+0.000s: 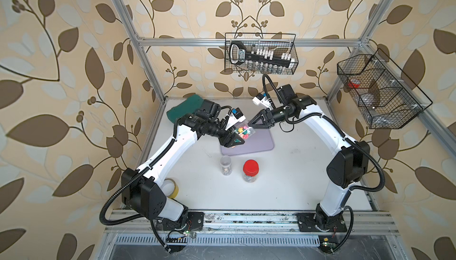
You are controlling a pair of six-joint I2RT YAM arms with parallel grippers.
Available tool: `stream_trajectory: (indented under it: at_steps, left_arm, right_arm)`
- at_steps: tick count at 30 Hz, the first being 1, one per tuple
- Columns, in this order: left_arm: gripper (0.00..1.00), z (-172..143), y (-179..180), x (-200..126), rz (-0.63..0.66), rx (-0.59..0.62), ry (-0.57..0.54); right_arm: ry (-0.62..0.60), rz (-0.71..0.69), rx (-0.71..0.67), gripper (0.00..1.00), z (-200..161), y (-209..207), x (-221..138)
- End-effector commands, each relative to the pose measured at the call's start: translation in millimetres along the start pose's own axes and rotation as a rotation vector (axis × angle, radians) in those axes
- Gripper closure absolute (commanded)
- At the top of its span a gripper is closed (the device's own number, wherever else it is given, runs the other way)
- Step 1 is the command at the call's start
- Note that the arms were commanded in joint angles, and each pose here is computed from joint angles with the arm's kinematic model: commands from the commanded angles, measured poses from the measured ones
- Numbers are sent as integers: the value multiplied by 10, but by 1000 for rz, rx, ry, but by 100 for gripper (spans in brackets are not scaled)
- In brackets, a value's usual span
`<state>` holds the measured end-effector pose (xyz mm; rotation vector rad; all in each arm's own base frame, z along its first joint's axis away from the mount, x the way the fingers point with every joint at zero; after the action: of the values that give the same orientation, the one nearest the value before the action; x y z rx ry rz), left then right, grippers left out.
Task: Pour the candies out of the jar
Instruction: Unscrew the lid from the jar.
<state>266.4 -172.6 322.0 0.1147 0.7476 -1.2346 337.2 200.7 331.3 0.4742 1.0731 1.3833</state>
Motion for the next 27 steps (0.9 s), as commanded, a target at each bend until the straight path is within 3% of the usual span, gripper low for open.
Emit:
stream_trajectory:
  at_steps: [1, 15, 27]
  left_arm:
    - [38, 160, -116, -126, -29, 70, -78]
    - [38, 160, -108, -119, -29, 68, -78]
    - [38, 182, -96, -99, -49, 63, -101]
  right_arm:
    - [-3, -16, -51, 31, 38, 101, -26]
    - [8, -33, -47, 40, 19, 66, -8]
    - [11, -20, -140, 51, -14, 191, -9]
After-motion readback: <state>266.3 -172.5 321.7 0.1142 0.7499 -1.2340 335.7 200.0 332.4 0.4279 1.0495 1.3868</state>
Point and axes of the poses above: each gripper's point midway between its finger pads, its own x axis out along the fingers, its own y axis along the line the jaws close on, z = x × y, the point moved 10 cm from there along -x, back along the fingers, and after that the axes turned 5 degrees about -x, right-handed, at the moved point
